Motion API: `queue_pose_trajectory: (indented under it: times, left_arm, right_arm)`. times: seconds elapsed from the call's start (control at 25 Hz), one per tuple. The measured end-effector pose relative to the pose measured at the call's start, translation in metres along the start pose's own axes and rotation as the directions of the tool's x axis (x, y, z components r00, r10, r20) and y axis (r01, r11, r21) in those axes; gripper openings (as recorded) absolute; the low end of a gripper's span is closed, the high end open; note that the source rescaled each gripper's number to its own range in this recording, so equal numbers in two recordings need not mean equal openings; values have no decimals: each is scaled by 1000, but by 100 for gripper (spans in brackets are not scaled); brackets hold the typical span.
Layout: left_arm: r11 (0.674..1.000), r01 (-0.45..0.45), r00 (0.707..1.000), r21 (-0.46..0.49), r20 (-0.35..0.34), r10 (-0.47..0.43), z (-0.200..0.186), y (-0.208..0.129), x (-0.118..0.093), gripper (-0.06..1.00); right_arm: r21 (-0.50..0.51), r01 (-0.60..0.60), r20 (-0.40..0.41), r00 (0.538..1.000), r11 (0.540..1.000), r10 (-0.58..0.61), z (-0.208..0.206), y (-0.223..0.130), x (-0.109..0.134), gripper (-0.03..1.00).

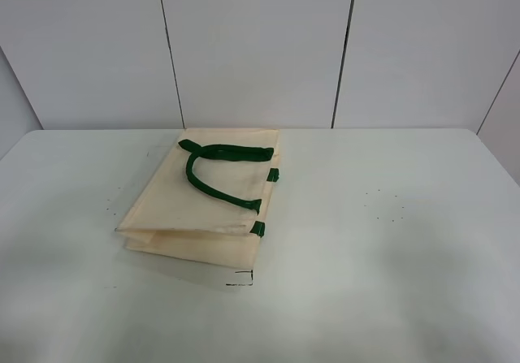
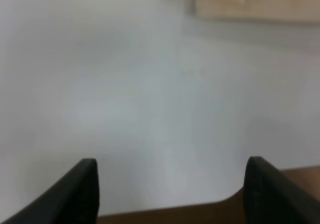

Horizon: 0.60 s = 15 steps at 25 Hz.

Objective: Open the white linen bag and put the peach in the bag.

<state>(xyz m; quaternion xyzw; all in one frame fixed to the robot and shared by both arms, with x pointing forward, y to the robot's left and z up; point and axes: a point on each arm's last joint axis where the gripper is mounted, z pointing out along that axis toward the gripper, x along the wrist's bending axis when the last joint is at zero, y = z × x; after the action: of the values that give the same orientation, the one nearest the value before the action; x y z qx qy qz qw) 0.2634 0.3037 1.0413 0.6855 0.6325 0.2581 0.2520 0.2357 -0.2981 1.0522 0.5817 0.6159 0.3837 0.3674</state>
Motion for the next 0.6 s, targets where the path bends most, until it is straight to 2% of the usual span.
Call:
queue_pose_trajectory:
  times: [0.12,0.32,0.6]
  left_arm:
    - [998,9,1000,-60,17,-8,-6,-6,-1,89]
    - [997,13,1000,-73,18,-11,-8,-8,-1,89]
    - [995,64,997,-79,-32,-67,-9,-9,0,89]
  right_arm:
    - [0,0,0,1000,1000,0,0,0,0,100]
    - [0,0,0,1000,1000,0,0,0,0,100]
    - [0,0,0,1000,1000,0,0,0,0,100]
